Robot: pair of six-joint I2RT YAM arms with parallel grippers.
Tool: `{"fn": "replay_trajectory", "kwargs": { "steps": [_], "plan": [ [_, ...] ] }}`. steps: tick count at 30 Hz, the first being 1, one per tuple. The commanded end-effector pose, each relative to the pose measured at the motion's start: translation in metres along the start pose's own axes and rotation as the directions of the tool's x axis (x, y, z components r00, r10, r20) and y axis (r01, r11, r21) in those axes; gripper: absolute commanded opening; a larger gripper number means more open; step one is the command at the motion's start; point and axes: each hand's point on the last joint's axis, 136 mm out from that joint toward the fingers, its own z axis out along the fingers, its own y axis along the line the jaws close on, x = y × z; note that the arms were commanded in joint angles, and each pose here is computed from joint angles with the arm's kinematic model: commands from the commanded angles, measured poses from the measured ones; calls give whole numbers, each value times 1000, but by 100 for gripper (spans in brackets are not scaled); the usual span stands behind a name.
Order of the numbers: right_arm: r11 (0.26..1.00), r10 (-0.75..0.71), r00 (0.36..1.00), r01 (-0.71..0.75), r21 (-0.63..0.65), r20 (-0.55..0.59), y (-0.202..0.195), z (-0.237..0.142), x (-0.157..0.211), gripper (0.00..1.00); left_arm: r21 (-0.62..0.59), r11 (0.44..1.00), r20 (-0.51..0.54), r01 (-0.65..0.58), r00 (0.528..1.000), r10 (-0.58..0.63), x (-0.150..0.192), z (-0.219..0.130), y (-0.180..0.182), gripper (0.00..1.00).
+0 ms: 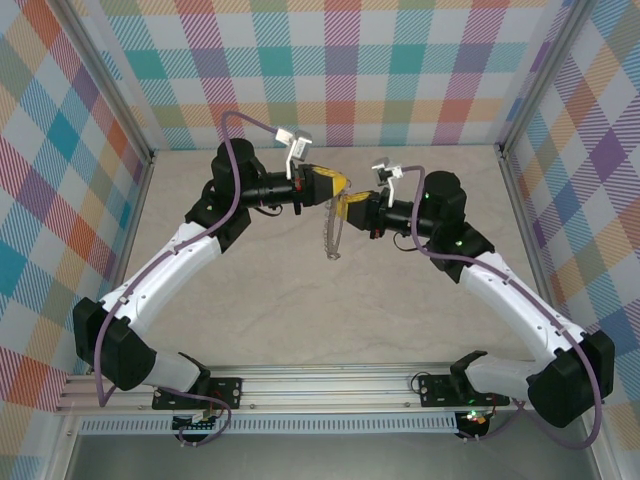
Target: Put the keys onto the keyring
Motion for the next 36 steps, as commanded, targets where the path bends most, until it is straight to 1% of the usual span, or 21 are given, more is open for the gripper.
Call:
{"fn": "replay_trajectory", "kwargs": {
  "steps": [1, 3, 11, 19, 20, 22, 24, 25, 27, 30, 33, 36],
  "plan": [
    [998, -34, 999, 36, -60, 32, 14, 0, -13, 3, 54, 996, 58, -66, 996, 63, -18, -7, -27, 0],
    [997, -28, 999, 30, -66, 31, 14, 2, -12, 0, 53, 997, 65, -62, 996, 58, -18, -6, -26, 0],
    [994, -15, 999, 18, -111, 28, 20, 13, -18, 0, 56, 998, 72, -39, 997, 35, -12, -1, -24, 0],
    [999, -7, 999, 9, -35, 44, 9, 9, -16, 0, 46, 999, 72, -22, 997, 19, -7, 0, -20, 0],
    [1000, -4, 999, 5, -25, 47, 8, 7, -15, 1, 43, 999, 74, -21, 997, 18, -7, 0, -20, 0],
    [1000, 2, 999, -2, -3, 55, 6, 4, -14, 14, 40, 999, 81, -19, 997, 16, -7, 0, -19, 0],
    [1000, 5, 998, -5, 10, 58, 7, -1, -14, 22, 37, 999, 84, -16, 996, 12, -7, 1, -18, 0],
    [1000, 9, 998, -10, 15, 58, 7, -3, -13, 30, 35, 999, 84, -15, 996, 12, -7, 1, -17, 0],
    [1000, 8, 998, -9, 14, 60, 10, -8, -12, 41, 35, 999, 85, -15, 996, 12, -6, 1, -16, 0],
    [1000, 2, 998, -3, 24, 61, 17, -19, -10, 48, 35, 999, 85, -12, 996, 9, -6, 2, -15, 0],
    [998, -15, 996, 10, 55, 83, 22, -35, -11, 50, 37, 999, 85, -9, 996, 6, -5, 2, -14, 0],
    [996, -35, 990, 22, 88, 138, 27, -52, -21, 50, 38, 999, 84, -10, 996, 6, -5, 3, -14, 0]
  ]
}}
